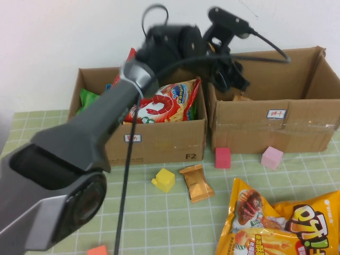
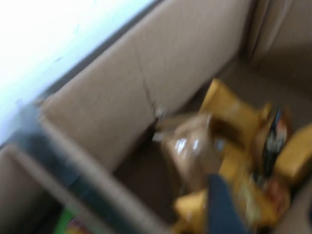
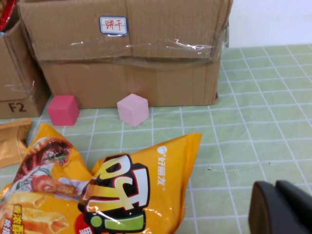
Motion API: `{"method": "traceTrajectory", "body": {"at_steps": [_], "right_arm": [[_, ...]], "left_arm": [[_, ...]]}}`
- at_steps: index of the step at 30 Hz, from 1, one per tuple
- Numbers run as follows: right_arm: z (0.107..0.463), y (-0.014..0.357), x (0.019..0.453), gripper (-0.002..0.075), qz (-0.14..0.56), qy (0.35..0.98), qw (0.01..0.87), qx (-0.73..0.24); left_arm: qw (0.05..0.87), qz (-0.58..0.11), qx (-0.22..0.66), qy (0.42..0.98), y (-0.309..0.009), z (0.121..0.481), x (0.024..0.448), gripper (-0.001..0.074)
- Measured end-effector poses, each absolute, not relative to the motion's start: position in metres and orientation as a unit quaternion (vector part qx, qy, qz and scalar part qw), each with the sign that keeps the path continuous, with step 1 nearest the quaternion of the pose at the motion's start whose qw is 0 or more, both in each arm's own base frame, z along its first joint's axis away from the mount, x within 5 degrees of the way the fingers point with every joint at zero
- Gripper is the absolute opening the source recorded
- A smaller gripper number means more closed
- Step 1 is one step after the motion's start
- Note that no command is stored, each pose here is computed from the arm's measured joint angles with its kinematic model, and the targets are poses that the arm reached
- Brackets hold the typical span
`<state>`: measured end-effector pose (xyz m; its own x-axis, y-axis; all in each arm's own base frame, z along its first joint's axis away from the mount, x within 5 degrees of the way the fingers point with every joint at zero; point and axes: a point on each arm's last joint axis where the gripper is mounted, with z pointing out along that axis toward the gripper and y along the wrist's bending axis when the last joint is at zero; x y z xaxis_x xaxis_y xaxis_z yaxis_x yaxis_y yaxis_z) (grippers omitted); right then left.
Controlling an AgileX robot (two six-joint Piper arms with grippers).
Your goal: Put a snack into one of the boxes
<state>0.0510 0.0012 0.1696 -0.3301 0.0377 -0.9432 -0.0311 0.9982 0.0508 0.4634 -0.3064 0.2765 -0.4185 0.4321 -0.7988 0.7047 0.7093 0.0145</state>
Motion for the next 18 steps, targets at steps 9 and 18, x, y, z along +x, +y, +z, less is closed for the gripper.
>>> {"method": "traceTrajectory", "body": {"at_steps": [9,18], "right_arm": [[0.170,0.001,0.051,-0.0002,0.030,0.815,0.579,0.002],[0.170,0.001,0.051,-0.0002,0.030,0.815,0.579,0.002]], "left_arm": [[0.375,-0.083,0.430,0.817,-0.268,0.371,0.413,0.0010],[0.371,-0.047,0.508,0.776,-0.299,0.415,0.343,0.0000]]}}
